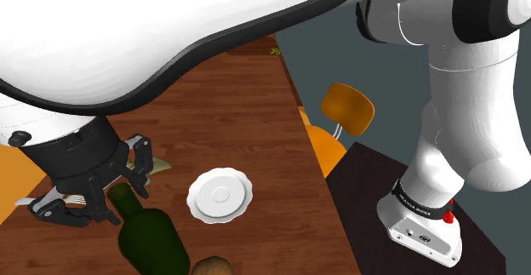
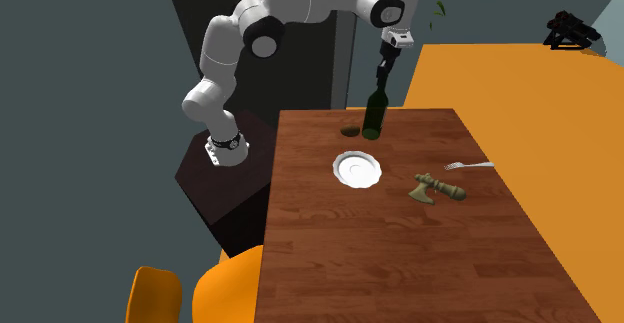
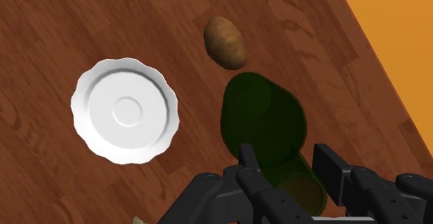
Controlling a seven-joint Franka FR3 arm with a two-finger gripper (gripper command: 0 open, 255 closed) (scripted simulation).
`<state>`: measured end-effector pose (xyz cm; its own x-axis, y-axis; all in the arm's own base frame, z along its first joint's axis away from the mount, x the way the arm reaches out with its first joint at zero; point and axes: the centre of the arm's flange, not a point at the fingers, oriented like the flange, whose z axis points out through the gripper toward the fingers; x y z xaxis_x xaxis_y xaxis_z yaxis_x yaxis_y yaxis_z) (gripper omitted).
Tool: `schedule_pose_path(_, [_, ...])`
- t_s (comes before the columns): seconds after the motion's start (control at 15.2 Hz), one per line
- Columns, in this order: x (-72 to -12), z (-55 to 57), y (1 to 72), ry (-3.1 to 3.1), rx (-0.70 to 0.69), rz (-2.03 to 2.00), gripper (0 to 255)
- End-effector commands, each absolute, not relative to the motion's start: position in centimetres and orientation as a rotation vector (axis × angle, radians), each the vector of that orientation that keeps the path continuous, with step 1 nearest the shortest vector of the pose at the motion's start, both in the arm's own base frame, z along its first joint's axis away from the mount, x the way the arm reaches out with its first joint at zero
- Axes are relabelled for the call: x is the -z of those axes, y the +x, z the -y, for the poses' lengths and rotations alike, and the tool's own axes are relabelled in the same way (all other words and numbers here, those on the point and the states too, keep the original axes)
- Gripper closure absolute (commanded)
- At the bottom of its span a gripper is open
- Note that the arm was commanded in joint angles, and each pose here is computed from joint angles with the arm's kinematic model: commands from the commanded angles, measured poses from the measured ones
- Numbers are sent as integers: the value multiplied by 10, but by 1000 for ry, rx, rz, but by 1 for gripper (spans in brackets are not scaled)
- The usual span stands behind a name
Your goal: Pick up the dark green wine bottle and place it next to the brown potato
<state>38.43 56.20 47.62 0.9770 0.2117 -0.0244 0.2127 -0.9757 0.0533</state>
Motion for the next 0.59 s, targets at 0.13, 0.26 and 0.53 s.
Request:
schedule_pose_path(0.13, [-472,-562,385,3069,28,-329,255])
schedule_pose_path(0.26, [-472,-562,385,3069,28,-329,255])
schedule_pose_path(0.53, [-472,-563,385,3069,28,-329,0])
